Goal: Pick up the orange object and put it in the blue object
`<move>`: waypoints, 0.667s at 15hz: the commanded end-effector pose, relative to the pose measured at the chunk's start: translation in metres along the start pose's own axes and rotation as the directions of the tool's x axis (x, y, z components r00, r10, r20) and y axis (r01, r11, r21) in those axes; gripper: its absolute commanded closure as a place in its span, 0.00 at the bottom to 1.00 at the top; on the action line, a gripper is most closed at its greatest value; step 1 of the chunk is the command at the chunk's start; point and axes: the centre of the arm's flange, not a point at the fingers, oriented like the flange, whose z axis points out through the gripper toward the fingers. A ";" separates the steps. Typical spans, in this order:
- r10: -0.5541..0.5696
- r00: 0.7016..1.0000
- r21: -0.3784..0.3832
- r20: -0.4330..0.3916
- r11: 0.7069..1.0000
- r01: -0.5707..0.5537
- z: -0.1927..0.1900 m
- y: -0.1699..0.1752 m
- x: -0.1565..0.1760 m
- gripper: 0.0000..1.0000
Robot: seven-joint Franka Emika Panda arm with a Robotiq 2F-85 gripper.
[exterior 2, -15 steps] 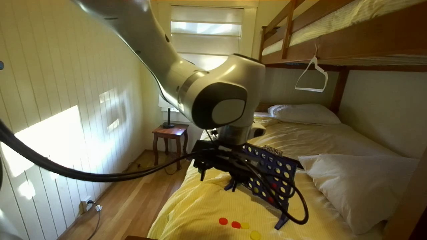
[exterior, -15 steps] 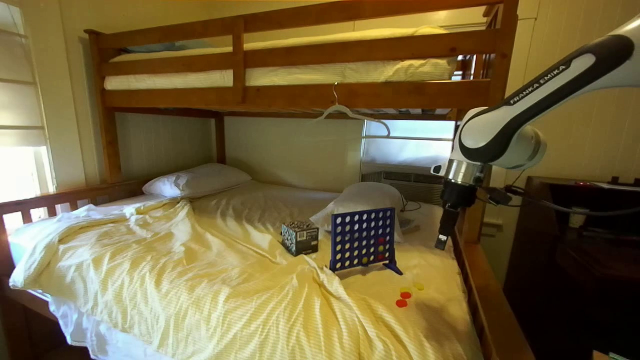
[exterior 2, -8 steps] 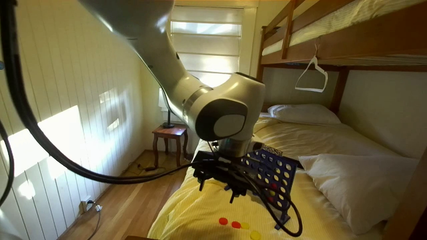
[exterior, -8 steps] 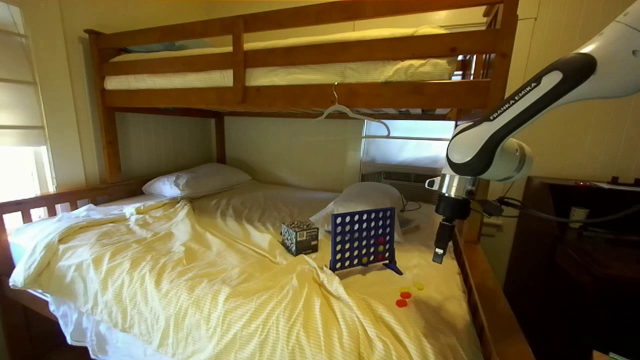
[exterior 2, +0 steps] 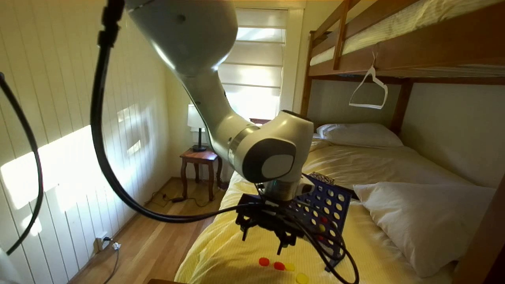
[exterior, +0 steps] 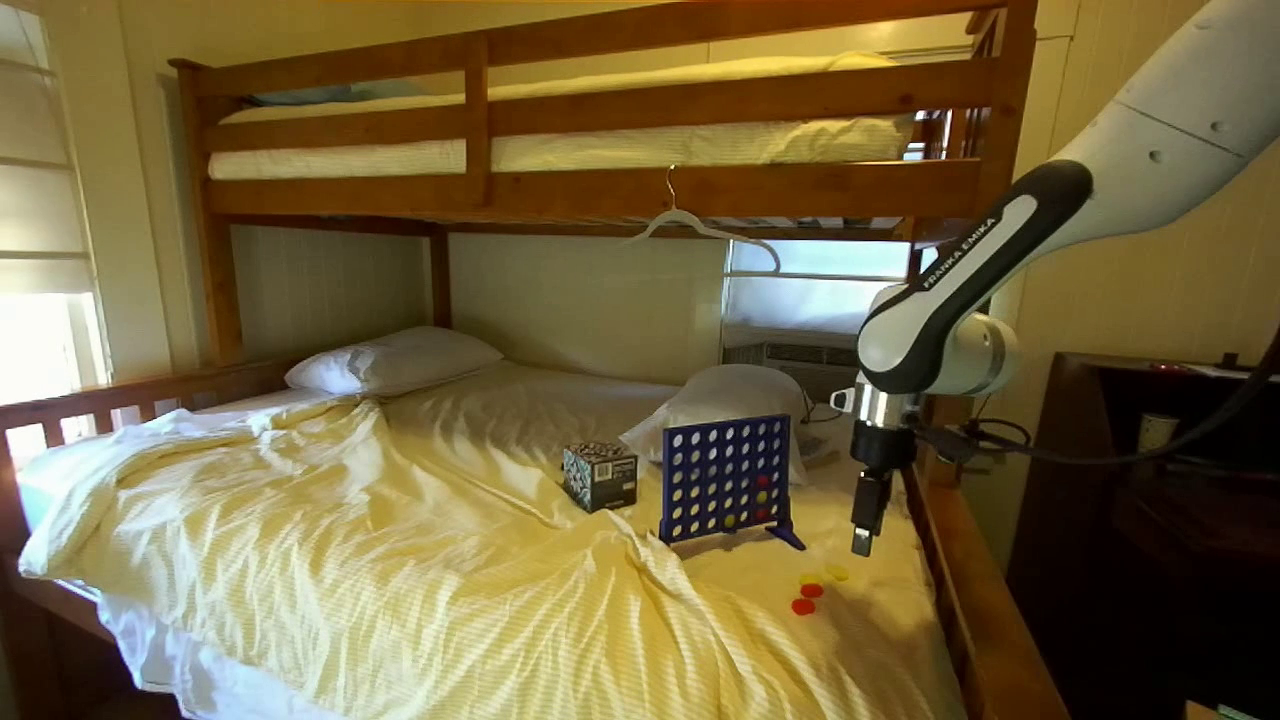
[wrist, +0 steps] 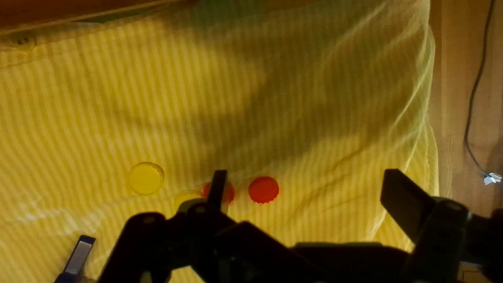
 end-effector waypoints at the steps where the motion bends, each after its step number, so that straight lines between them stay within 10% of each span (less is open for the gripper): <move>1: 0.009 1.000 -0.049 -0.028 0.999 -0.010 0.023 0.011 0.023 0.00; 10: -0.011 0.999 -0.069 -0.045 0.998 0.008 0.027 0.010 0.024 0.00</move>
